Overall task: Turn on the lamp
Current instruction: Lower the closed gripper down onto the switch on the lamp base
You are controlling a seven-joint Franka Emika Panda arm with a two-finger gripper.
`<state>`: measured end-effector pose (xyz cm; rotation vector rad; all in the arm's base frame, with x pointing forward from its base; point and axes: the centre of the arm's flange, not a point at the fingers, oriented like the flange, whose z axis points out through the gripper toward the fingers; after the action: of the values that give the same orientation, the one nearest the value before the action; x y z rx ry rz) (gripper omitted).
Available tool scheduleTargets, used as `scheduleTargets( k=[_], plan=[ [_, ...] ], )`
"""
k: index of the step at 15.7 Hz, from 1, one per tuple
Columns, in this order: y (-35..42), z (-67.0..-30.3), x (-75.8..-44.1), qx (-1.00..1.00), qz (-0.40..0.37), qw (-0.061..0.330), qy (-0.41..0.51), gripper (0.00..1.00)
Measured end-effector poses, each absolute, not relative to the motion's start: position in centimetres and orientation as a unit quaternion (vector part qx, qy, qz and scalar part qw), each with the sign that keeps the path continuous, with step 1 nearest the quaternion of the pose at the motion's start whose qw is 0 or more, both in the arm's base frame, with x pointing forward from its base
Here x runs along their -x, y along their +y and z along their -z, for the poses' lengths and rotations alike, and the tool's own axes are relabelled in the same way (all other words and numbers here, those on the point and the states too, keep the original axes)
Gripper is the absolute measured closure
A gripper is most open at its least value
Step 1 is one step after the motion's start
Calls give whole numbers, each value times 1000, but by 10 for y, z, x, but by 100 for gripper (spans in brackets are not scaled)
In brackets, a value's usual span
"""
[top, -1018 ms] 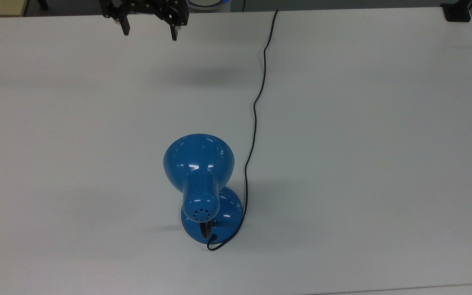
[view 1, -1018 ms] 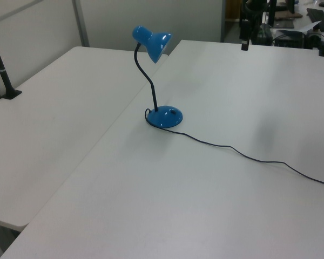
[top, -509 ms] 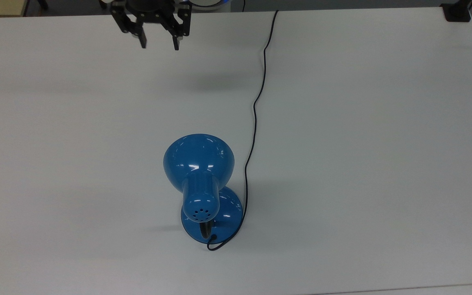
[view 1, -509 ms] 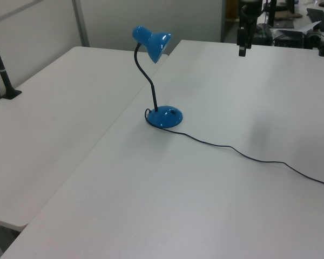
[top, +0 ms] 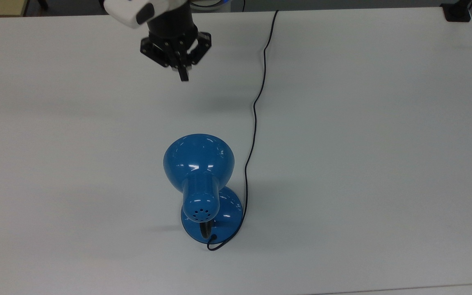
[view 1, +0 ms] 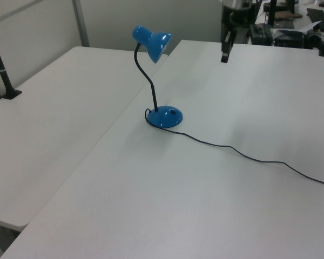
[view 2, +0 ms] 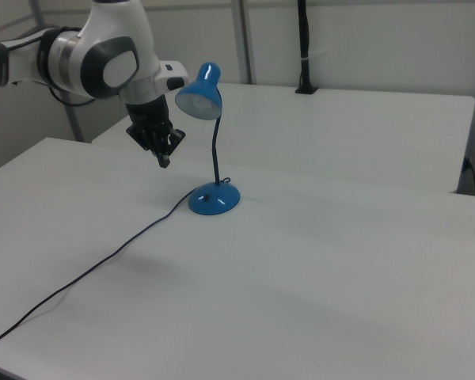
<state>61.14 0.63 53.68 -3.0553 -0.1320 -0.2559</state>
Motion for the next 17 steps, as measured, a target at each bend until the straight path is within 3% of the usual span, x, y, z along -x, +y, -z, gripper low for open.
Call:
scheduleTargets(
  k=[9,17],
  plan=[
    [33,-458,-672,985,169,31,-22,99],
    [50,-402,-702,983,182,25,-19,99]
  ],
)
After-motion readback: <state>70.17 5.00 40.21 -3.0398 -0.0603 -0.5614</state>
